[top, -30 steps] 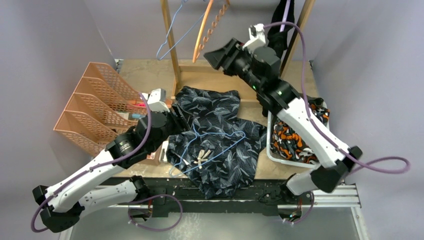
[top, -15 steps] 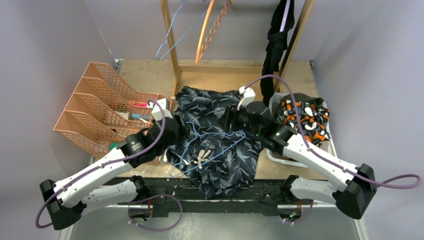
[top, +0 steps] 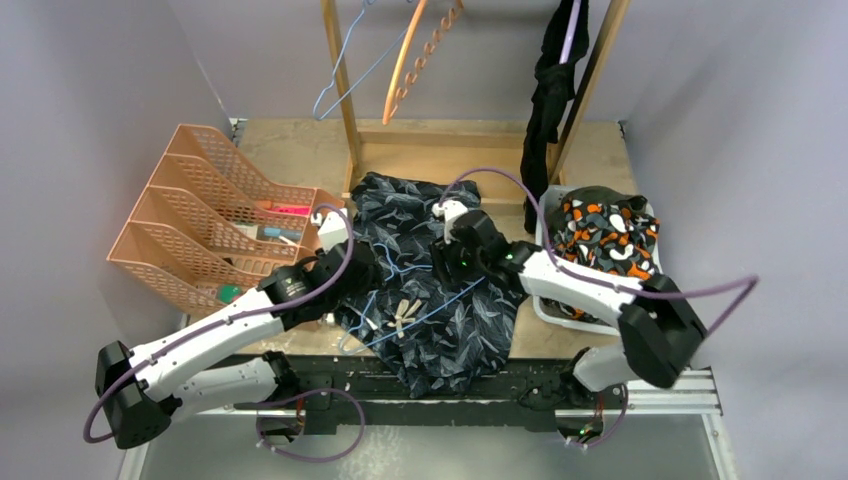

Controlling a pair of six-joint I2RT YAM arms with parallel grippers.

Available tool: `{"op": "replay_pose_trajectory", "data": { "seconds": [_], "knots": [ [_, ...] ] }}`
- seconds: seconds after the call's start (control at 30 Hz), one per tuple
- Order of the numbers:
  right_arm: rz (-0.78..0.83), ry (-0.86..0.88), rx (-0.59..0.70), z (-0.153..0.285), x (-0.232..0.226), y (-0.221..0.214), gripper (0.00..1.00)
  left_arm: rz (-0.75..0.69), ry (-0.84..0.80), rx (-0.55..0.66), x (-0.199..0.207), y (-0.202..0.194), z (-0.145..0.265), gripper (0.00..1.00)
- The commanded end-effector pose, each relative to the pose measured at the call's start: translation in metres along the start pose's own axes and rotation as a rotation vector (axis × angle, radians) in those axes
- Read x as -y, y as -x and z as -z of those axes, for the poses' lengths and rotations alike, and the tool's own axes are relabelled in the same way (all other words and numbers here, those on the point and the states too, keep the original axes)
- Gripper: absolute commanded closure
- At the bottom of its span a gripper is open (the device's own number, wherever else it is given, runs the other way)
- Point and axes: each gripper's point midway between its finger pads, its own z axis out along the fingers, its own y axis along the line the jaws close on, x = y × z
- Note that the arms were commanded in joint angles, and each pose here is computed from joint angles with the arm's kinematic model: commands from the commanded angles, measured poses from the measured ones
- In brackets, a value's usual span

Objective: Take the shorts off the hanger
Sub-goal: Place the hanger on the clothes rod.

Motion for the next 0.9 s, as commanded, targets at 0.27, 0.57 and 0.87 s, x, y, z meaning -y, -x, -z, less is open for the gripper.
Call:
{"op": "replay_pose_trajectory", "data": {
  "seconds": [0.27, 0.57, 0.87],
  "knots": [
    [0.132, -0.034, -0.147, -0.059, 0.003, 0.010, 0.45, 0.068, -0.030, 0.065, 0.001, 0.020, 0.018, 0.42],
    [0.202, -0.071, -0.242, -0.085, 0.018, -0.018, 0.47, 0.069, -0.015, 0.073, -0.006, 0.021, 0.022, 0.42],
    [0.204, -0.116, -0.178, -0.077, 0.024, -0.007, 0.79, 0.077, -0.021, 0.077, -0.006, 0.021, 0.022, 0.42]
  ]
}}
